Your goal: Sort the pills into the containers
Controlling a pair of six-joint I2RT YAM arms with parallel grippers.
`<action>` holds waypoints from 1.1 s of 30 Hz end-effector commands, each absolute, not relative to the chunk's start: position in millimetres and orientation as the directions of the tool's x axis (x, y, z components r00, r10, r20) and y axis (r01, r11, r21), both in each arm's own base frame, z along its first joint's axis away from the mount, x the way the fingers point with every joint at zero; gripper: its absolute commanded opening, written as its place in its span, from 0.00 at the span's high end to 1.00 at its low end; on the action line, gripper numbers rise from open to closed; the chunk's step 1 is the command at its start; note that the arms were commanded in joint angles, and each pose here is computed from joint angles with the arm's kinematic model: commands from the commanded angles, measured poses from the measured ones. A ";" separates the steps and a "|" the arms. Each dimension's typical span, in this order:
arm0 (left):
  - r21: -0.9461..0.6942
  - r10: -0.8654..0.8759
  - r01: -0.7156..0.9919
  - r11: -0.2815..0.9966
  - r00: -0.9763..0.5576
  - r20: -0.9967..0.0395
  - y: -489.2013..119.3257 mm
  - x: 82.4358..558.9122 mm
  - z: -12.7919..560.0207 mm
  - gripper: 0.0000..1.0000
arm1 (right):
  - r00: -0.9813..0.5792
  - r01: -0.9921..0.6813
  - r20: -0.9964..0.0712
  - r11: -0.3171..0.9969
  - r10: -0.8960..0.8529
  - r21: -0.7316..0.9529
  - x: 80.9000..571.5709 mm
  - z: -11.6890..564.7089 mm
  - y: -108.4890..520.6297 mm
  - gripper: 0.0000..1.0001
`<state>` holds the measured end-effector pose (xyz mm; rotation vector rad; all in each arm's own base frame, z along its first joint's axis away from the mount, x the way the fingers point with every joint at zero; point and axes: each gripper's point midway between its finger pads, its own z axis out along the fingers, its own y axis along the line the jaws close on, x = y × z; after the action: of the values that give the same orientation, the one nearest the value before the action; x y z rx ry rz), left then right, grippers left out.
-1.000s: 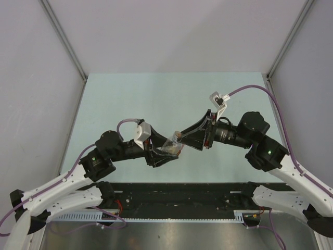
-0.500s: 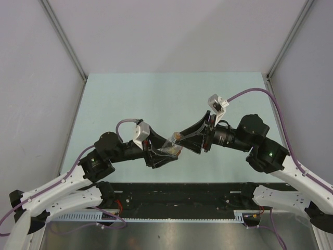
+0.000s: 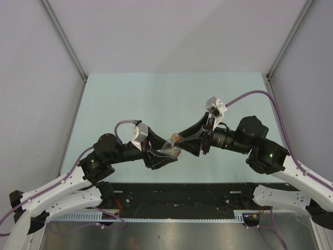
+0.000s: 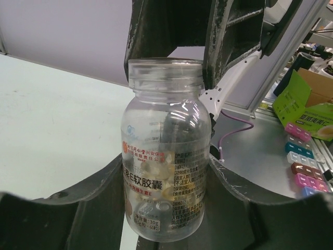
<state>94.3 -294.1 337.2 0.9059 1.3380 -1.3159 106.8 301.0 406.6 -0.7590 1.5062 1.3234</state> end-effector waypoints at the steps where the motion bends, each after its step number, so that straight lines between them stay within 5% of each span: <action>1: -0.180 -0.276 0.977 0.110 -0.144 -0.950 -290.3 94.9 381.5 1.00 | -0.348 -0.930 -0.937 0.125 0.006 0.346 79.7 386.8 306.6 1.00; 33: -0.061 -0.256 0.821 0.568 0.105 -0.961 -283.5 192.9 403.7 1.00 | -0.443 -0.699 -0.891 0.584 0.101 0.413 168.2 378.1 308.8 1.00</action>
<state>169.9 -297.7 325.4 0.7529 1.4167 -0.9436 176.2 300.5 395.5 -0.4398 1.7091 1.0187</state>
